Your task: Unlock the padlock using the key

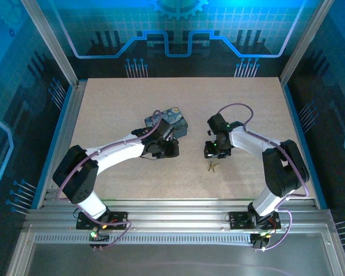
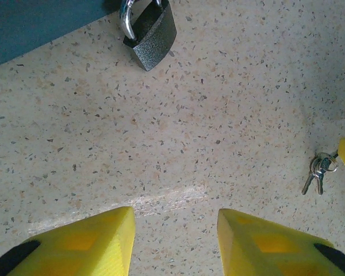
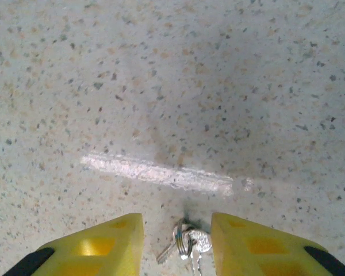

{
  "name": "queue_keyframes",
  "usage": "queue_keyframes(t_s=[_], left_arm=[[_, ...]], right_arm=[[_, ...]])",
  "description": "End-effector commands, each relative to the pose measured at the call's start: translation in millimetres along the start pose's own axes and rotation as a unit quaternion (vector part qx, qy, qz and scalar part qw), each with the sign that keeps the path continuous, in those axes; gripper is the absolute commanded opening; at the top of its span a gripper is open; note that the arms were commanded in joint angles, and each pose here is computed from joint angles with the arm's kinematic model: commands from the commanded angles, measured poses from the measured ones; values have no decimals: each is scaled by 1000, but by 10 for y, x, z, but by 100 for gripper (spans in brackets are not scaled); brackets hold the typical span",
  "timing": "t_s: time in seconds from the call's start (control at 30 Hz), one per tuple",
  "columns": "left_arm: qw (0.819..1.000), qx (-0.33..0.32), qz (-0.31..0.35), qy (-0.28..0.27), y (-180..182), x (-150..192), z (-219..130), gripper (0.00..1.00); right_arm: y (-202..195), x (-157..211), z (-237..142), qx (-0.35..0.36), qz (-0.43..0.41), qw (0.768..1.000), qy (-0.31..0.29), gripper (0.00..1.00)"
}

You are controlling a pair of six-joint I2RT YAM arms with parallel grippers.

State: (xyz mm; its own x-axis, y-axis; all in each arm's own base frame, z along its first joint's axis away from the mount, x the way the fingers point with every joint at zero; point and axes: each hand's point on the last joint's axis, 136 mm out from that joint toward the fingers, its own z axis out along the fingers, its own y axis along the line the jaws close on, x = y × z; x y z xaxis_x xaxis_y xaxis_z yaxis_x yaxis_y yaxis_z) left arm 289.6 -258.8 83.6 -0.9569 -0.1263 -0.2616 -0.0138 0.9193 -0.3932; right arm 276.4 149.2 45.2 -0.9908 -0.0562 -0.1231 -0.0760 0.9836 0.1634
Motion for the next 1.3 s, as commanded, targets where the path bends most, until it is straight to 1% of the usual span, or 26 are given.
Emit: queue_keyframes(t_s=[0.0, 0.13, 0.3, 0.47, 0.6, 0.77, 0.9, 1.1, 1.2, 1.27], left_arm=[[1000, 12, -9, -4, -26, -10, -54, 43], [1000, 14, -9, -5, -39, -17, -63, 43], [1000, 11, -9, -5, -22, -10, -74, 43], [1000, 12, -10, -4, -21, -7, -60, 43], [1000, 10, -10, -4, -9, 0, -56, 43], [1000, 9, -10, -2, -10, 2, -44, 43], [1000, 10, -8, -3, -16, -3, -55, 43], [1000, 7, -4, -1, -15, -6, -64, 43], [1000, 8, -6, 0, -26, -12, -57, 43], [1000, 8, -7, 0, -25, -13, -58, 43]], right_arm=[[-60, 244, 6, 33, -23, 999, 28, 37], [-130, 344, 70, 50, -16, 998, 37, 36], [-149, 418, 103, 52, 0, 998, 45, 36], [-94, 453, 194, 32, 30, 998, 49, 35], [-44, 450, 208, 16, 69, 996, 44, 35], [39, 368, 248, -8, 116, 993, 31, 35], [37, 272, 242, -6, 138, 990, 9, 39], [59, 135, 197, -8, 132, 991, -6, 43], [82, 111, 240, -10, 128, 992, -1, 42], [78, 132, 277, -9, 126, 992, 5, 40]])
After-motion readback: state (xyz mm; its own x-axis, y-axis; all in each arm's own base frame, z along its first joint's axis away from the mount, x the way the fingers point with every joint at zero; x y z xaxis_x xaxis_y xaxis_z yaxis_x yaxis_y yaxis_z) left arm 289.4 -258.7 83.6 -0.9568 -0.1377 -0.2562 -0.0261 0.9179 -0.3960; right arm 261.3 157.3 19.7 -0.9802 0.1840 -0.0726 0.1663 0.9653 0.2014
